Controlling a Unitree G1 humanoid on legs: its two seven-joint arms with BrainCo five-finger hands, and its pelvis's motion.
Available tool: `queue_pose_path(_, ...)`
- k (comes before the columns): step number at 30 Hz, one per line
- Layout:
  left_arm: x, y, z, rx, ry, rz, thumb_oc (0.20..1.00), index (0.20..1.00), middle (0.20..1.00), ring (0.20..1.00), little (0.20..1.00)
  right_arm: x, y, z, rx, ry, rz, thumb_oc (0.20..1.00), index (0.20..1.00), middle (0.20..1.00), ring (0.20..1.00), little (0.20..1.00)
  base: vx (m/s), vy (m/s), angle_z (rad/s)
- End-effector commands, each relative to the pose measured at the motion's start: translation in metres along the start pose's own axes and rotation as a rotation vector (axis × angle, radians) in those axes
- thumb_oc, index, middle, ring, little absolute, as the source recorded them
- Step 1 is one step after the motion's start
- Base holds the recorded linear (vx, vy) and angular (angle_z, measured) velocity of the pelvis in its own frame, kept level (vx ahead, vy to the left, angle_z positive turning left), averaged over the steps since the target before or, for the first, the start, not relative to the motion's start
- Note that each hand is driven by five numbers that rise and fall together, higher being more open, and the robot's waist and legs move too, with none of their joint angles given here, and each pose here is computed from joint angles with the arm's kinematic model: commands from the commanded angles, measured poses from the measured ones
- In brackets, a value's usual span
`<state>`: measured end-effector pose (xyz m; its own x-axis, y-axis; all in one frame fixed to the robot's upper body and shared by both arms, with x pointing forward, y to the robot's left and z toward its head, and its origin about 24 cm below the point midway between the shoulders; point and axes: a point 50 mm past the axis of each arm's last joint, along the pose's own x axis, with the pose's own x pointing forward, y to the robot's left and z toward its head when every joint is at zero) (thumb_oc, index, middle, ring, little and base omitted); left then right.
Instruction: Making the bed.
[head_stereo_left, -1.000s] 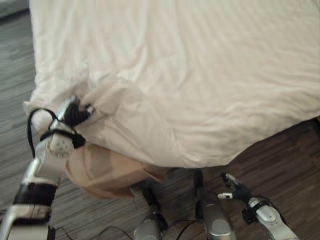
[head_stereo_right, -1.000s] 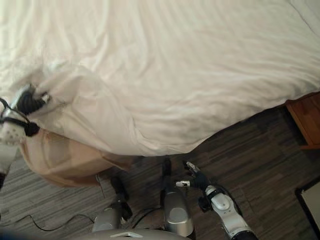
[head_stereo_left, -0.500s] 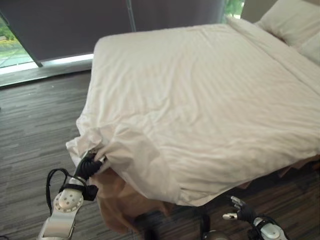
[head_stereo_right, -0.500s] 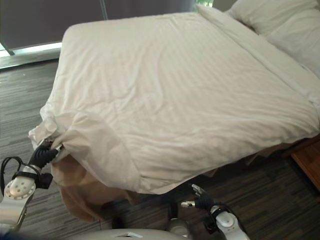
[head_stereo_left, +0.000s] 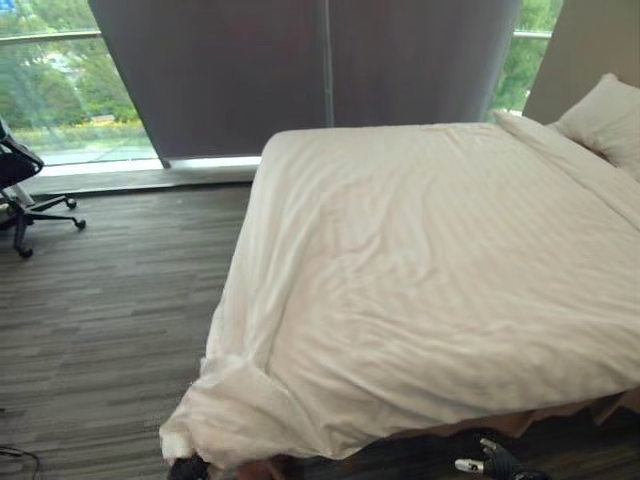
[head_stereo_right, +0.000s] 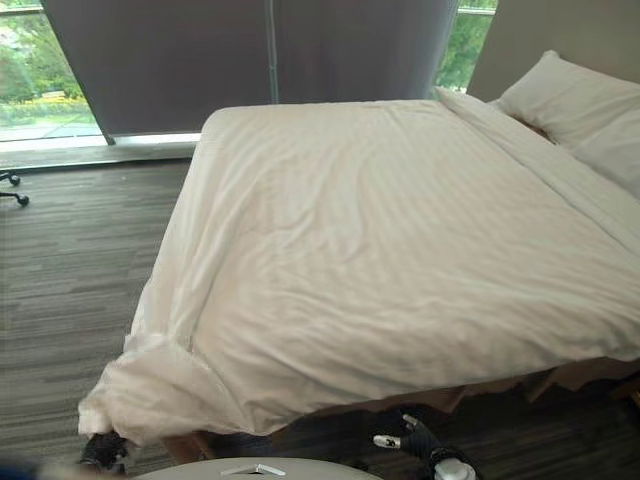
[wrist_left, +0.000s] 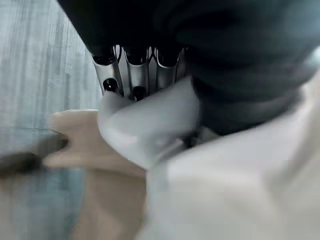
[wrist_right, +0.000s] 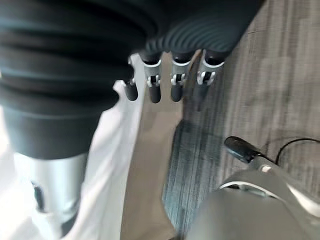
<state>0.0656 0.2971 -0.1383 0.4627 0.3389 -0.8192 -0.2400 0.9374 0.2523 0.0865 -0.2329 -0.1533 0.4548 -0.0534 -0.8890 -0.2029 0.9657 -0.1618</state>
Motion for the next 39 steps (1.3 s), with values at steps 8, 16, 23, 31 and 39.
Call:
queue_pose_path(8, -0.055, 0.14, 0.032, 1.072, -0.02, 0.262, 1.0, 1.0, 1.0, 1.0, 1.0, 0.004, -0.017, 0.024, -0.013, -0.085, -0.08, 1.0, 1.0, 1.0, 1.0, 1.0, 0.01, 0.009, -0.01)
queue_pose_path(16, -0.007, 0.046, -0.019, 1.124, 0.255, -0.027, 1.0, 1.0, 1.0, 1.0, 1.0, 0.005, -0.023, 0.02, -0.135, -0.012, -0.052, 1.0, 1.0, 1.0, 1.0, 1.0, 0.01, 0.006, -0.08)
queue_pose_path(23, 0.006, -0.092, 0.097, 0.539, -0.359, -0.237, 1.0, 1.0, 1.0, 1.0, 1.0, 0.008, -0.009, 0.015, -0.055, 0.015, -0.072, 1.0, 1.0, 1.0, 1.0, 1.0, 0.01, -0.055, -0.12)
queue_pose_path(31, -0.058, -0.102, 0.22, 0.179, -0.962, -0.321, 1.0, 1.0, 1.0, 1.0, 1.0, 0.008, -0.013, 0.021, -0.044, -0.012, -0.113, 1.0, 1.0, 1.0, 1.0, 1.0, 0.0, -0.042, 0.08)
queue_pose_path(39, -0.125, -0.092, 0.281, 0.005, -1.331, -0.46, 1.0, 1.0, 1.0, 1.0, 1.0, 0.006, -0.018, 0.009, -0.031, 0.038, -0.12, 1.0, 1.0, 1.0, 1.0, 1.0, 0.01, -0.035, -0.05)
